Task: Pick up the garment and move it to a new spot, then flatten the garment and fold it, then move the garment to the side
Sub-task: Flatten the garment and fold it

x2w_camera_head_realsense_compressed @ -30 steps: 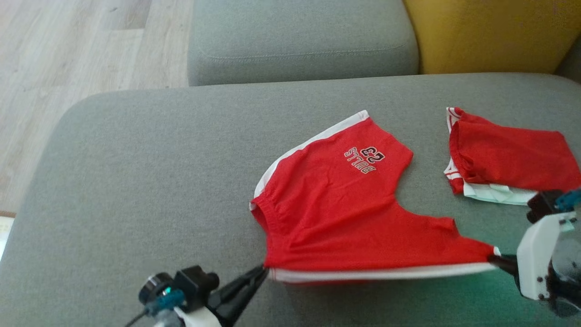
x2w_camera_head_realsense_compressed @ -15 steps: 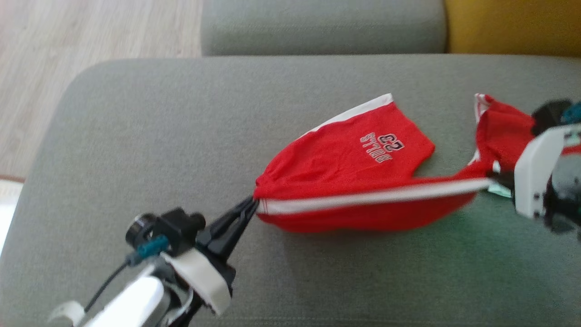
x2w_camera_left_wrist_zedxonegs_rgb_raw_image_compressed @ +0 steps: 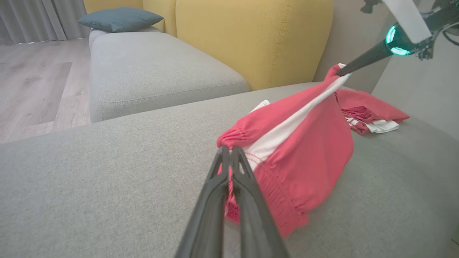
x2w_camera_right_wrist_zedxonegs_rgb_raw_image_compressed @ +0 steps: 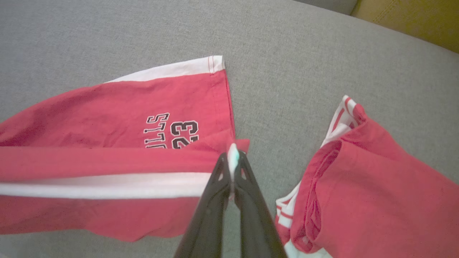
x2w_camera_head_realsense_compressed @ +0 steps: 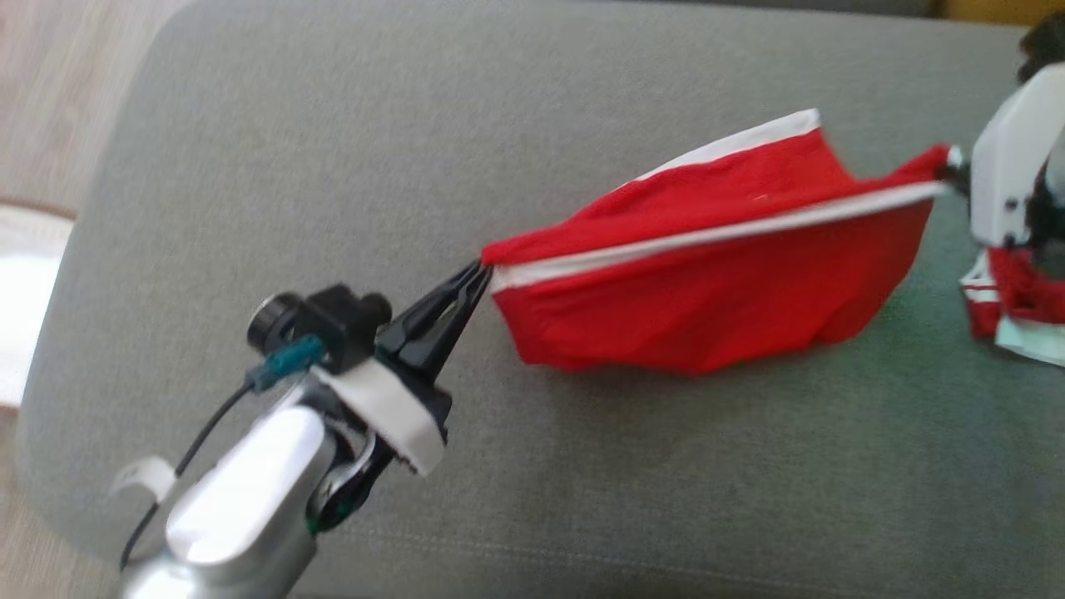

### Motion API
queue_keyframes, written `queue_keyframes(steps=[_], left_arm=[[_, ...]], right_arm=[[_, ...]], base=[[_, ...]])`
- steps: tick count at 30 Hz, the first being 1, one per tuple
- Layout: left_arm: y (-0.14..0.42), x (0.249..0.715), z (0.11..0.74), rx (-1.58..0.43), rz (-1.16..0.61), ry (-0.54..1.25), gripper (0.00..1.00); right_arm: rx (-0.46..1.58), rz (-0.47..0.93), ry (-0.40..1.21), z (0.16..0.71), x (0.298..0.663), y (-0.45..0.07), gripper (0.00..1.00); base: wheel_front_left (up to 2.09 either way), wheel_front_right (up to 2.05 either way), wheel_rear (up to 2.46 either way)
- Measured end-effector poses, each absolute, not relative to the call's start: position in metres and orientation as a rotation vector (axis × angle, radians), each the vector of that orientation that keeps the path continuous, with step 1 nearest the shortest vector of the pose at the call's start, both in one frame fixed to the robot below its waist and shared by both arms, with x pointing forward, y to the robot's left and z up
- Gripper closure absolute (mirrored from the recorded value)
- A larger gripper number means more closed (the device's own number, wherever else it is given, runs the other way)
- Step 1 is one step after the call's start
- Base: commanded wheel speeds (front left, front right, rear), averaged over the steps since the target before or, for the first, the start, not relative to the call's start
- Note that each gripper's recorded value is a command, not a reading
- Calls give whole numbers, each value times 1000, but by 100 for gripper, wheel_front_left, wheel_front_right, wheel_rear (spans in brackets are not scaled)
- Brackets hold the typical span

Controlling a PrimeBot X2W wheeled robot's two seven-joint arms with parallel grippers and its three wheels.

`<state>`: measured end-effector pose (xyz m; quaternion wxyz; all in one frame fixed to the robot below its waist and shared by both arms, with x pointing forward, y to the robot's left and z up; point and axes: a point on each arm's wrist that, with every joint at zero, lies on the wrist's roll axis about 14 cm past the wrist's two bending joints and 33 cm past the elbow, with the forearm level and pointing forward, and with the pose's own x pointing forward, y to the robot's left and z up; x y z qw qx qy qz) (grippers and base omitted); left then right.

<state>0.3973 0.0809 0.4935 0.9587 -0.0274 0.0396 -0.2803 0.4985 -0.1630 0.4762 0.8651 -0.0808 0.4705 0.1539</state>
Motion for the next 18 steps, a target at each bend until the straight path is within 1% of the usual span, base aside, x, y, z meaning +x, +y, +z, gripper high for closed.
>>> queue_keyframes(steps=[7,18], left_arm=[[84,420,474,-47,-556,120,100],[94,443,442,-15,-527,192,100]], right_arm=[[-248,323,1020,453,536,-148,100],[-336,353,1015,416,577,-125,100]], base=[[0,0,0],[0,0,0]])
